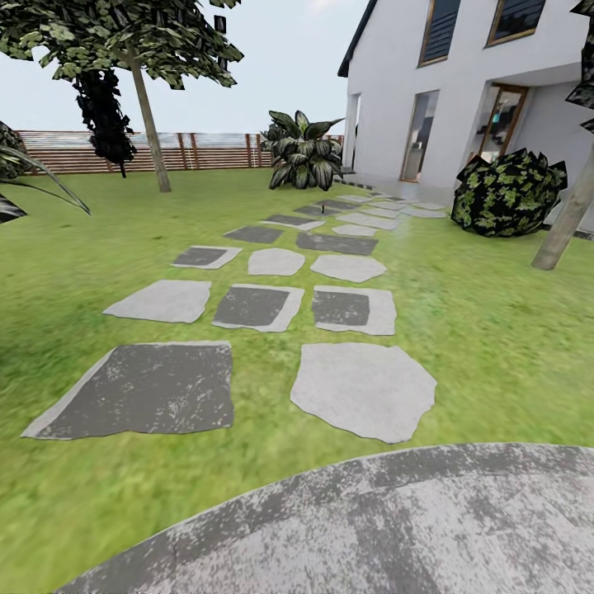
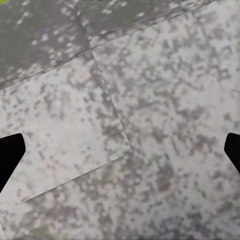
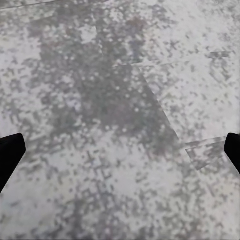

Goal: In the garden, pick up the pesticide atomizer on the floor and spray pesticide onto both trees until each tree trunk is fully covered.

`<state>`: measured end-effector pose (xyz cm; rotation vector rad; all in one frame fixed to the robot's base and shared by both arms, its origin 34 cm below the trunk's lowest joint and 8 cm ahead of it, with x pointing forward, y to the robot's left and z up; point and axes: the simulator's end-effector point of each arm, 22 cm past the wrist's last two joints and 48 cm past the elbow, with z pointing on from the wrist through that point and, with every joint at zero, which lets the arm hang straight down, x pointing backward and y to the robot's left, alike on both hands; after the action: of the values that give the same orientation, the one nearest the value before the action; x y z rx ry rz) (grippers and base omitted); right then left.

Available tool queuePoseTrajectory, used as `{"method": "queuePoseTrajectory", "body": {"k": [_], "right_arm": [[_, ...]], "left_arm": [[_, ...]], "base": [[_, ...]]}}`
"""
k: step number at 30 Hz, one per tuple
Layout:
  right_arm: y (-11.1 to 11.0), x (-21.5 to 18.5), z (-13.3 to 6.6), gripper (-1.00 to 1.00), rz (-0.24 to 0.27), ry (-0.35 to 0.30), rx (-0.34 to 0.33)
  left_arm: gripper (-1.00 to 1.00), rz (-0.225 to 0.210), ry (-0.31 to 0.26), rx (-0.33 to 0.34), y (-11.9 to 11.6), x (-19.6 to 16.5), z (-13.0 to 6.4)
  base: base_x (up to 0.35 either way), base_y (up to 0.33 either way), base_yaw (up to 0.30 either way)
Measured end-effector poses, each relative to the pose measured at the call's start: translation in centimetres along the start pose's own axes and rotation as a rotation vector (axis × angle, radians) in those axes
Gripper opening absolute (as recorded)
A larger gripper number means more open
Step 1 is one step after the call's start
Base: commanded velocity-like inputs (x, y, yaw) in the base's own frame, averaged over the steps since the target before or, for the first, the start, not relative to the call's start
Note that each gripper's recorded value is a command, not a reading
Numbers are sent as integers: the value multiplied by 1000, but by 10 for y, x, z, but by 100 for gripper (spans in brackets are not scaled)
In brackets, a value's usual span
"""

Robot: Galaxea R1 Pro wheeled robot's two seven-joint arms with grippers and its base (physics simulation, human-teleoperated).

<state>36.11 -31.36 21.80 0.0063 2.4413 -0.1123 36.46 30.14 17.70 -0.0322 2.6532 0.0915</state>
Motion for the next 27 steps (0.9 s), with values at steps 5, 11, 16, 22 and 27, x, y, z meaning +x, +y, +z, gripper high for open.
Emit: {"method": "queuePoseTrajectory", "body": {"k": [5, 11, 16, 22, 27], "right_arm": [[1, 0, 0, 100, -1, -1, -3], [3, -1, 0, 100, -1, -2, -7], [4, -1, 0, 100, 0, -2, -9], [5, 0, 0, 100, 1, -2, -10], [6, 0, 0, 100, 4, -2, -9]], "left_arm": [[100, -1, -1, -2, 1, 0, 0], [100, -1, -1, -3, 1, 0, 0], [100, -1, -1, -3, 1, -1, 0], [100, 1, -1, -5, 2, -1, 0], [100, 3, -1, -12, 8, -1, 0]], "base": [[171, 0, 0], [320, 0, 0], [336, 0, 0], [338, 0, 0], [338, 0, 0]]}}
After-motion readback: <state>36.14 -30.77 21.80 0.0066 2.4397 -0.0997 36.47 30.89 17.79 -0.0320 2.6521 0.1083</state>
